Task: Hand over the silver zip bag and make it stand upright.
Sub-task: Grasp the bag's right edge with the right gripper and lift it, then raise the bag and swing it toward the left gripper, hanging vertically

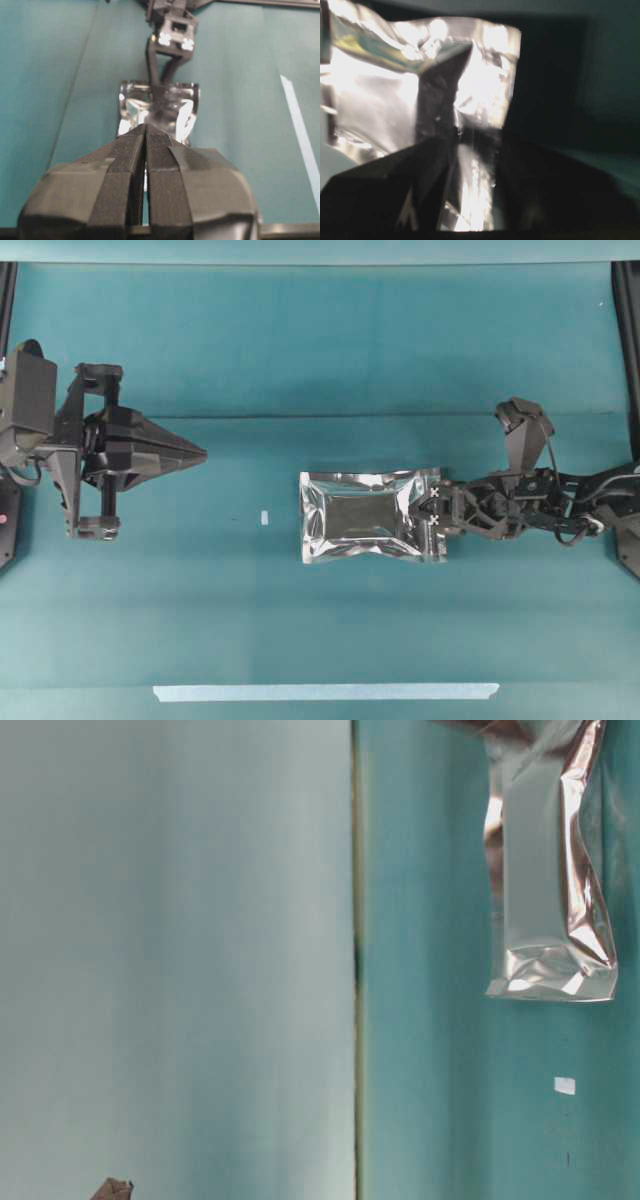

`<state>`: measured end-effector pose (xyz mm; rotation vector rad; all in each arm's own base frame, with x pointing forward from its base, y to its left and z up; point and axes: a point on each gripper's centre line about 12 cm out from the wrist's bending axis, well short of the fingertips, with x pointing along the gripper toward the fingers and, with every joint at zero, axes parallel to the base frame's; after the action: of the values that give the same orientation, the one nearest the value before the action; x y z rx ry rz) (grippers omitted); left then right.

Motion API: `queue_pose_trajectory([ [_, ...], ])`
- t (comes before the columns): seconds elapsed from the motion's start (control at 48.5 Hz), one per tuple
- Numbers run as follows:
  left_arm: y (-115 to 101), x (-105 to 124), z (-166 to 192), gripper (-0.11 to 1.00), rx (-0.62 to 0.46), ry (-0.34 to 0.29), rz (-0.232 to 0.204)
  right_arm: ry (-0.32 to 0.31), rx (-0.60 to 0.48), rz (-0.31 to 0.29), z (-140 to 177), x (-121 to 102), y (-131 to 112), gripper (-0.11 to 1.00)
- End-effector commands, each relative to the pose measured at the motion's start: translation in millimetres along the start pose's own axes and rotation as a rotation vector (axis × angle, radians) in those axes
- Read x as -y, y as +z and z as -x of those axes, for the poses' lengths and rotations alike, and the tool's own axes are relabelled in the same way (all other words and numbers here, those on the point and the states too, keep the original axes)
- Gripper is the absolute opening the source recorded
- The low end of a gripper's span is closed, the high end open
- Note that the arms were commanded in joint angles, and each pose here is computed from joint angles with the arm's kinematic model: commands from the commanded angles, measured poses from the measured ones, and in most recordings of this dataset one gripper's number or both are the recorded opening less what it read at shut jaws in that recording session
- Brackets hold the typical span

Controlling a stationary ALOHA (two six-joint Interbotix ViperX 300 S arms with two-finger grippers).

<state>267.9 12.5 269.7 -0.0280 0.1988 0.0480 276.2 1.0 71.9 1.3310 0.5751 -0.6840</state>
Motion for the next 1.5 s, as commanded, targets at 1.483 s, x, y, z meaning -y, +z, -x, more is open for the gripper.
queue_pose_trajectory([
  [1.483,4.6,-8.6,-2.5,-0.01,0.024,0.029,0.117,-0.135,-0.262,0.698,82.4,-153.9,62.8,0.01],
])
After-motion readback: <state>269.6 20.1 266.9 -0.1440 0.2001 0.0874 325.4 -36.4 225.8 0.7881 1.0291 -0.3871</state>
